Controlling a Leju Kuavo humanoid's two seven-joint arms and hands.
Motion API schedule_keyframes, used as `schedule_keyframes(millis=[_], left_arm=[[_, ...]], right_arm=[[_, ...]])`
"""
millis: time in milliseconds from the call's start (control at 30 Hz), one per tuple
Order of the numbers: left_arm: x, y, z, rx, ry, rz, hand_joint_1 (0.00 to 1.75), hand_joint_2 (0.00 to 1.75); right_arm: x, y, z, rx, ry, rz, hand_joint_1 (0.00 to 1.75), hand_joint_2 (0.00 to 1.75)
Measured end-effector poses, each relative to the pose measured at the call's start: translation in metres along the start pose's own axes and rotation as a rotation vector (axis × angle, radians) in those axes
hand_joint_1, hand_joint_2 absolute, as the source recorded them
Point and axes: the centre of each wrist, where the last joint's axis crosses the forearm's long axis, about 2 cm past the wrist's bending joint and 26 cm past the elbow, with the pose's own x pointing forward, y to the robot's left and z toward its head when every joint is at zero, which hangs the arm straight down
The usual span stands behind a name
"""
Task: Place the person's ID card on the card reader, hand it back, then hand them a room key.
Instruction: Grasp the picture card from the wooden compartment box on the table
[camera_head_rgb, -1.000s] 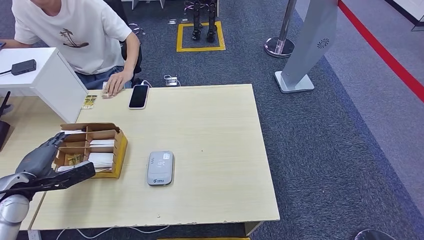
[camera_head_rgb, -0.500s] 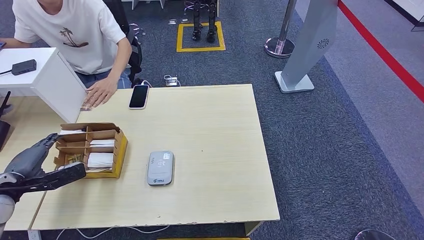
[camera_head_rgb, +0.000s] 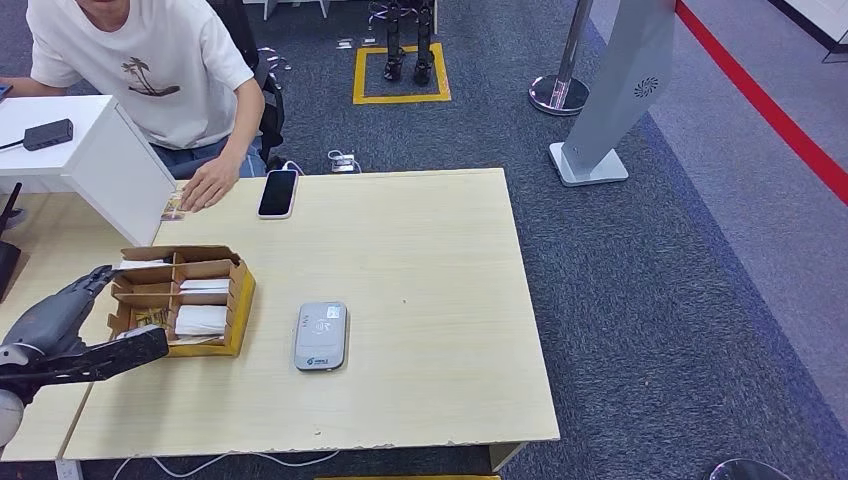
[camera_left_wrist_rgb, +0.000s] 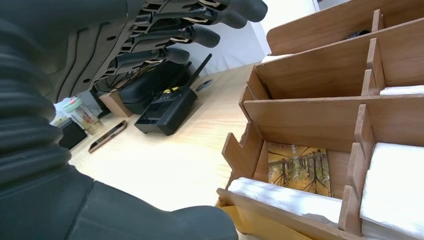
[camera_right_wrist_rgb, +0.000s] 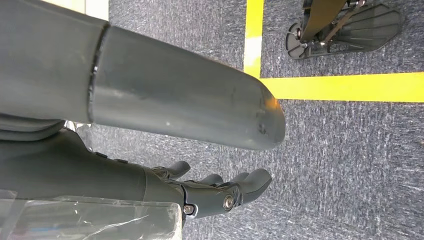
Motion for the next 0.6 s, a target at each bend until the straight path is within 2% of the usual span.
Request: schedule_keyframes(millis=[433,600], left_arm=[[0.001,0.000,0.000,0.002,-0.004,0.001,0.00,1.75],[0.028,-0.014,-0.005,0.015,-0.119,0.036,0.00,1.75]], right_arm=[[0.000,0.000,0.000,0.000,0.000,-0.002,0.00,0.00],[0.000,0.000,0.000,-0.001,0.000,-0.012,0.00,0.00]])
